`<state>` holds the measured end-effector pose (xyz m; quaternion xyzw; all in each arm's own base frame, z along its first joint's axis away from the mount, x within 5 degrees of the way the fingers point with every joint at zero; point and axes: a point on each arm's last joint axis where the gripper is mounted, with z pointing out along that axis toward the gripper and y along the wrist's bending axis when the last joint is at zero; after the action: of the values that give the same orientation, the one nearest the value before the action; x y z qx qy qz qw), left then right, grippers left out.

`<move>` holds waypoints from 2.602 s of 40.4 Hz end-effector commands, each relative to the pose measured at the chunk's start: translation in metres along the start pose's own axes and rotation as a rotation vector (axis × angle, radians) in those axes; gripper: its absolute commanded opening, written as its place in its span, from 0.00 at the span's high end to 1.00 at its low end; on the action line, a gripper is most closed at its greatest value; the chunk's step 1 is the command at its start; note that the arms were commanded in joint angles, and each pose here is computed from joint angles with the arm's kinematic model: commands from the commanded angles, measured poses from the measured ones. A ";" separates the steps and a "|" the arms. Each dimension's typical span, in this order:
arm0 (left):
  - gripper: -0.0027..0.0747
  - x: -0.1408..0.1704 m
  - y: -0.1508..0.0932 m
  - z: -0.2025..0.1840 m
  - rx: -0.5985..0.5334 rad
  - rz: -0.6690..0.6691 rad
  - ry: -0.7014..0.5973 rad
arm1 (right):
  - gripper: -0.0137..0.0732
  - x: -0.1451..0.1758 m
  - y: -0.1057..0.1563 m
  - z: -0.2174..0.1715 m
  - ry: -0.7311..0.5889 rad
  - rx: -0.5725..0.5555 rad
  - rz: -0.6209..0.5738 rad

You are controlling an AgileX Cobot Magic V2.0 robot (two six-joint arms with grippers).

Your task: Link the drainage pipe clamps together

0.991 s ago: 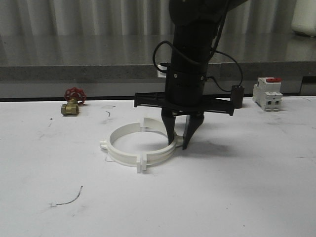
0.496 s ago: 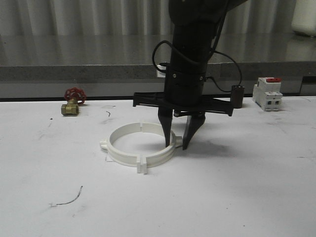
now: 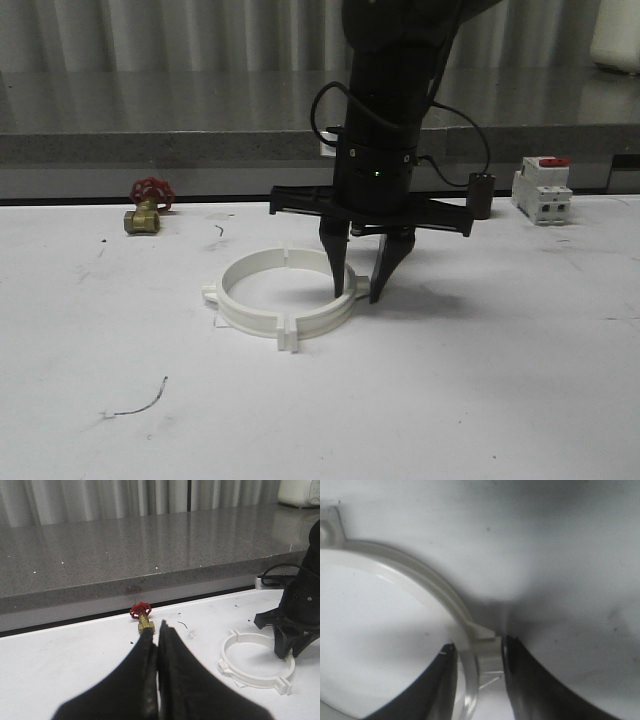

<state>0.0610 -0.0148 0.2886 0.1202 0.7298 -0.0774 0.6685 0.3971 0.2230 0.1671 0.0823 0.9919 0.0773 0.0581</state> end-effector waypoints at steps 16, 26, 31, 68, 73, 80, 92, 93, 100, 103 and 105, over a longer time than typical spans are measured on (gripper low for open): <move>0.99 -0.015 -0.001 -0.001 0.011 0.003 -0.089 | 0.26 -0.004 0.006 -0.037 -0.079 -0.062 -0.002; 0.99 -0.015 -0.001 -0.001 0.011 0.003 -0.089 | 0.26 0.000 0.005 -0.083 -0.162 -0.096 -0.043; 0.99 -0.015 -0.001 -0.001 0.011 0.003 -0.089 | 0.30 0.006 0.002 -0.113 -0.192 -0.109 -0.125; 0.99 -0.015 -0.001 -0.001 0.011 0.003 -0.089 | 0.92 0.100 -0.170 -0.229 -0.538 -0.008 -0.100; 0.99 -0.015 -0.001 -0.001 0.011 0.003 -0.089 | 0.92 0.133 -0.188 -0.218 -0.603 -0.012 -0.098; 0.99 -0.015 -0.001 -0.001 0.011 0.003 -0.089 | 0.92 0.177 -0.213 -0.205 -0.771 0.068 -0.213; 0.99 -0.015 -0.001 -0.001 0.011 0.003 -0.089 | 0.92 0.255 -0.239 -0.211 -1.190 -0.034 -0.258; 0.99 -0.015 -0.001 -0.001 0.011 0.003 -0.089 | 0.92 0.260 -0.241 -0.207 -1.200 -0.037 -0.258; 0.99 -0.015 -0.001 -0.001 0.011 0.003 -0.089 | 0.92 0.287 -0.249 -0.206 -1.414 -0.091 -0.281; 0.99 -0.015 -0.001 -0.001 0.011 0.003 -0.089 | 0.92 0.292 -0.250 -0.206 -1.452 -0.102 -0.284; 0.99 -0.015 -0.001 -0.001 0.011 0.003 -0.089 | 0.92 0.292 -0.250 -0.205 -1.451 -0.101 -0.284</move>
<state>0.0610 -0.0148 0.2886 0.1206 0.7297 -0.0767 0.6687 0.0476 -0.0011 0.2828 -0.0045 0.7420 0.0443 0.6689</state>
